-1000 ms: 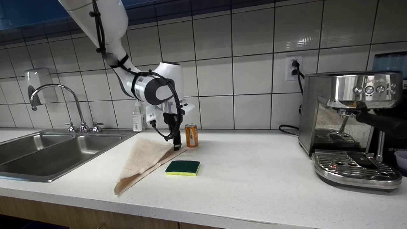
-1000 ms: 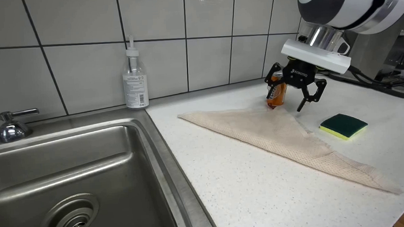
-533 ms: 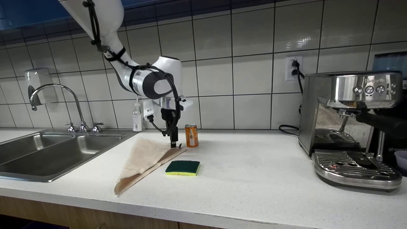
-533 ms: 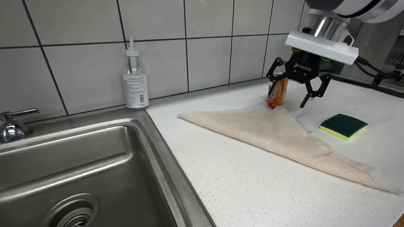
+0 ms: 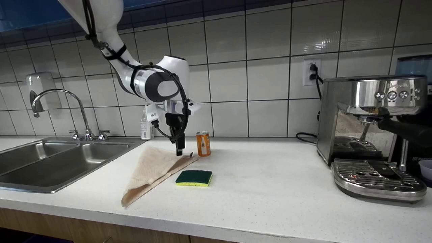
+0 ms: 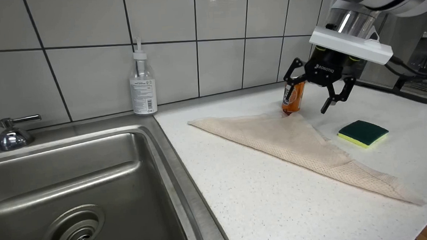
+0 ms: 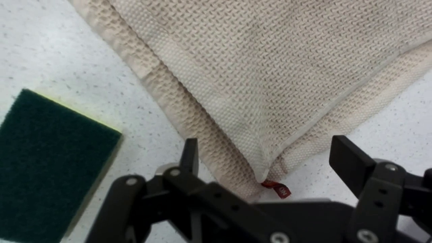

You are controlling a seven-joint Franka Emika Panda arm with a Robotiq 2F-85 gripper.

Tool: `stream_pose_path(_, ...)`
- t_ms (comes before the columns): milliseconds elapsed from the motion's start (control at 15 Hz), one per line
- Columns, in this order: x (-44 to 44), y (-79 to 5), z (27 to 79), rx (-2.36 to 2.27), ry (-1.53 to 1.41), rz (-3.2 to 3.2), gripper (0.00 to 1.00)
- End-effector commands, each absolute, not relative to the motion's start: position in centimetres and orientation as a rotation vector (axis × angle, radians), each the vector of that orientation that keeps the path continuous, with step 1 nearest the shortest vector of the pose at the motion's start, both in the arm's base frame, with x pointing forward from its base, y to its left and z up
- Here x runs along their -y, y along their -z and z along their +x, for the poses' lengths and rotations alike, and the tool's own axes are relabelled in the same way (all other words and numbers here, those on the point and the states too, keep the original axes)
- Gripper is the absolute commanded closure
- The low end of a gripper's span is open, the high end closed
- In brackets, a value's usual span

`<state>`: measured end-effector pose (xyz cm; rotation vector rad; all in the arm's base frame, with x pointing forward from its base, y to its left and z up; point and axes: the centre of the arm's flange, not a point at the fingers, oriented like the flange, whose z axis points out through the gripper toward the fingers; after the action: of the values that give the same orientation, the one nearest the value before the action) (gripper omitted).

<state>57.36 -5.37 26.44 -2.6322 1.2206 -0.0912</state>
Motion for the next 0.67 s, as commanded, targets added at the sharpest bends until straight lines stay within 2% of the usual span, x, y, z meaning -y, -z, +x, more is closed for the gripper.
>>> stream_pose_path(0,4.5,-27.8,56.2,-1.060,0.100,-2.697,0.00)
stream_pose_path(333,3.8,-27.4,56.9,-0.867,0.116,-2.769,0.00)
stream_pose_path(600,3.5,-26.9,57.2,-0.908,0.122,-2.758,0.00)
